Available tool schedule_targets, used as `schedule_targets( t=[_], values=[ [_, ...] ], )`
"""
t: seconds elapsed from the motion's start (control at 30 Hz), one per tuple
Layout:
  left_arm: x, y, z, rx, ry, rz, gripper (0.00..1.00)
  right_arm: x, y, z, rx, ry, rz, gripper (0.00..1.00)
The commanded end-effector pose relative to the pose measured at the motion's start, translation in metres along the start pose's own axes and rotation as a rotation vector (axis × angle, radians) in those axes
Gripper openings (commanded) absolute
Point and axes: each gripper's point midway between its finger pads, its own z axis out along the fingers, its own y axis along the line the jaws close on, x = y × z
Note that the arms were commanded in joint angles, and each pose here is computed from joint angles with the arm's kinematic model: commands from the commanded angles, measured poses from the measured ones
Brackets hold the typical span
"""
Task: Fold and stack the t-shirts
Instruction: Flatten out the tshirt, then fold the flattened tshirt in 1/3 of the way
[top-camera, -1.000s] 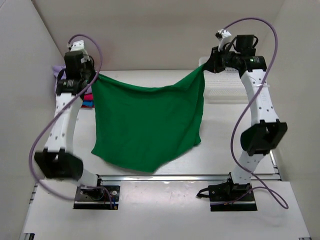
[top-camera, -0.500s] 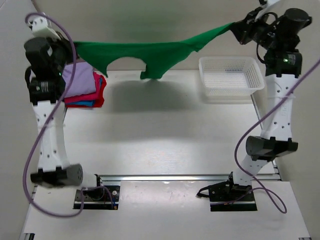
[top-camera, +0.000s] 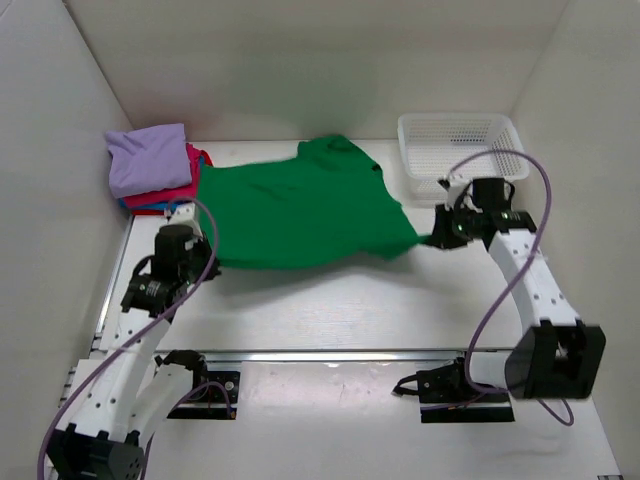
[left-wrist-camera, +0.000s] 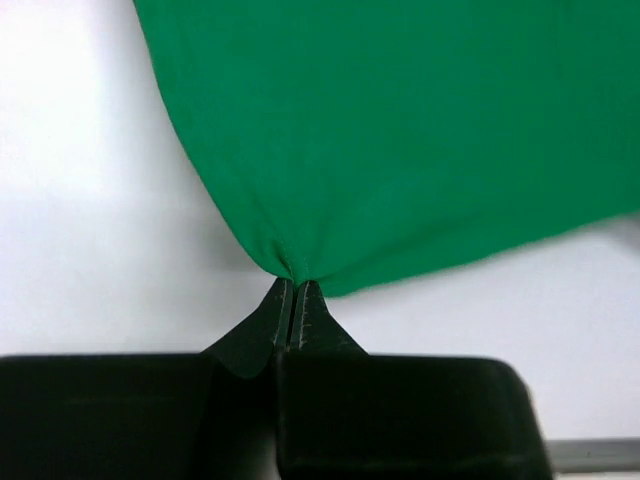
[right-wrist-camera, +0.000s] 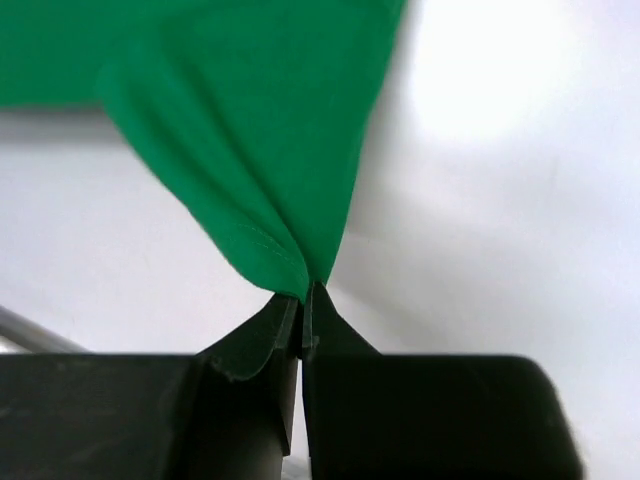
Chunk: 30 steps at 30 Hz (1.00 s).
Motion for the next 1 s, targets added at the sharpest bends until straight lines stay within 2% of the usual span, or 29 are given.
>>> schedule_targets(
  t=[0.0, 0.07, 0.13, 0.2, 0.3, 0.37, 0.47, 0.6, 0.77, 0.97],
  values=[
    [0.055, 0.016, -0.008, -0.069, 0.108, -0.044, 0.0, 0.031, 0.002, -0.034, 0.078, -0.027, 0.055, 0.0],
    [0.081, 0.018, -0.01, -0.07, 0.165, -0.098, 0.0, 0.06, 0.007, -0.034, 0.087, 0.029, 0.077, 0.0],
    [0.079, 0.011, -0.02, -0.065, 0.142, -0.142, 0.0, 0.085, 0.019, -0.029, 0.066, 0.088, 0.106, 0.0],
    [0.083, 0.009, -0.029, -0.053, 0.171, -0.197, 0.0, 0.101, 0.029, -0.027, 0.034, 0.142, 0.12, 0.0],
    [0.128, 0.016, -0.037, -0.066, 0.329, -0.263, 0.0, 0.101, 0.036, -0.025, 0.024, 0.154, 0.12, 0.0],
    [0.145, 0.014, -0.039, -0.036, 0.361, -0.273, 0.0, 0.102, 0.035, -0.023, 0.003, 0.17, 0.142, 0.0],
    [0.129, 0.014, -0.04, -0.056, 0.281, -0.34, 0.0, 0.106, 0.029, -0.016, -0.009, 0.205, 0.156, 0.0],
    [0.141, 0.019, -0.027, -0.074, 0.342, -0.371, 0.0, 0.104, 0.031, -0.008, -0.052, 0.248, 0.148, 0.0],
    [0.121, 0.017, -0.004, -0.082, 0.27, -0.371, 0.0, 0.103, 0.034, -0.005, -0.09, 0.279, 0.153, 0.0],
    [0.115, 0.024, 0.019, -0.142, 0.265, -0.349, 0.0, 0.1, 0.027, -0.001, -0.076, 0.306, 0.168, 0.0]
  ],
)
